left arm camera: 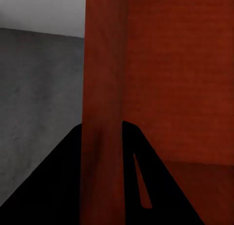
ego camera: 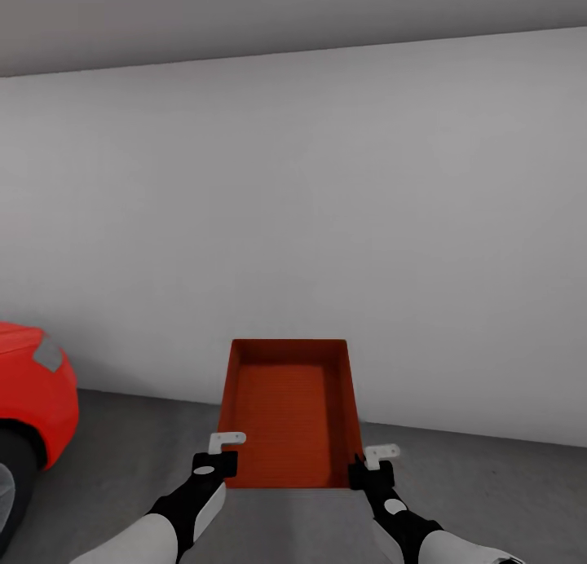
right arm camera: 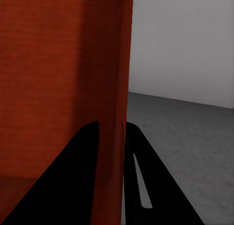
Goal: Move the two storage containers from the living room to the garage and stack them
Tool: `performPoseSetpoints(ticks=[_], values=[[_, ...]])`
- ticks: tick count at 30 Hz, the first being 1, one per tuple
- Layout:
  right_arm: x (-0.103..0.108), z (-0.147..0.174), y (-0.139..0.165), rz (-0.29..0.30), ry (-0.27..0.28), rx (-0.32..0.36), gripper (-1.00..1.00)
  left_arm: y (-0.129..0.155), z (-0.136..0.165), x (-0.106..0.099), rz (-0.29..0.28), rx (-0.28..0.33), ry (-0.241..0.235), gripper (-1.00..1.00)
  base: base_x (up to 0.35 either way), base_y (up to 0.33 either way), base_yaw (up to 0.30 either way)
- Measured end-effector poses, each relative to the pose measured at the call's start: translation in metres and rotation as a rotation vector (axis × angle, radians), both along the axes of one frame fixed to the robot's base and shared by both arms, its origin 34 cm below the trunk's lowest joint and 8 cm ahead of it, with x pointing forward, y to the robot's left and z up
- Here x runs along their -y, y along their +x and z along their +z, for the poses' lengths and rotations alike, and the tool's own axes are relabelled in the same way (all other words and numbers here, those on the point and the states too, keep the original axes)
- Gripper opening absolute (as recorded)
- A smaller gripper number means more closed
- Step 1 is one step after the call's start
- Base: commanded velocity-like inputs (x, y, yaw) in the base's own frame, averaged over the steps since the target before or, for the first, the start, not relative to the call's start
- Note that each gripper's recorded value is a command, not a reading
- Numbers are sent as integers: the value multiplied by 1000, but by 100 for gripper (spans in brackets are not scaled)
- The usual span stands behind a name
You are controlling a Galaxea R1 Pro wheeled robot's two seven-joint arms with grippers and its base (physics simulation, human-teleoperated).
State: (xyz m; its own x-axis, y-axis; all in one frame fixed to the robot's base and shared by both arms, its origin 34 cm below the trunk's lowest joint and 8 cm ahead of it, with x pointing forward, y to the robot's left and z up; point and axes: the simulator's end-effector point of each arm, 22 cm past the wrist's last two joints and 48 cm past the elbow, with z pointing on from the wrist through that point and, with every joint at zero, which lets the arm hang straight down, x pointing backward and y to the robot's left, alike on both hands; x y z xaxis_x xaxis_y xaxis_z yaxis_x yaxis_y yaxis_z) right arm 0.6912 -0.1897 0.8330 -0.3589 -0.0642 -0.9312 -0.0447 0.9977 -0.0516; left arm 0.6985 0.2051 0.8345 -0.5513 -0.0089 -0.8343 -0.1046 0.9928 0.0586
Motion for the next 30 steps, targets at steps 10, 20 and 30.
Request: performPoseSetpoints(ticks=[10, 20, 30], values=[[0, 0, 0, 0, 0, 0, -100, 0, 0, 0, 0, 0, 0, -100, 317, 99, 0], [0, 0, 0, -1, 0, 1, -100, 0, 0, 0, 0, 0, 0, -100, 317, 98, -117], [0, 0, 0, 0, -1, 1, -100, 0, 0, 0, 0, 0, 0, -100, 317, 98, -194]])
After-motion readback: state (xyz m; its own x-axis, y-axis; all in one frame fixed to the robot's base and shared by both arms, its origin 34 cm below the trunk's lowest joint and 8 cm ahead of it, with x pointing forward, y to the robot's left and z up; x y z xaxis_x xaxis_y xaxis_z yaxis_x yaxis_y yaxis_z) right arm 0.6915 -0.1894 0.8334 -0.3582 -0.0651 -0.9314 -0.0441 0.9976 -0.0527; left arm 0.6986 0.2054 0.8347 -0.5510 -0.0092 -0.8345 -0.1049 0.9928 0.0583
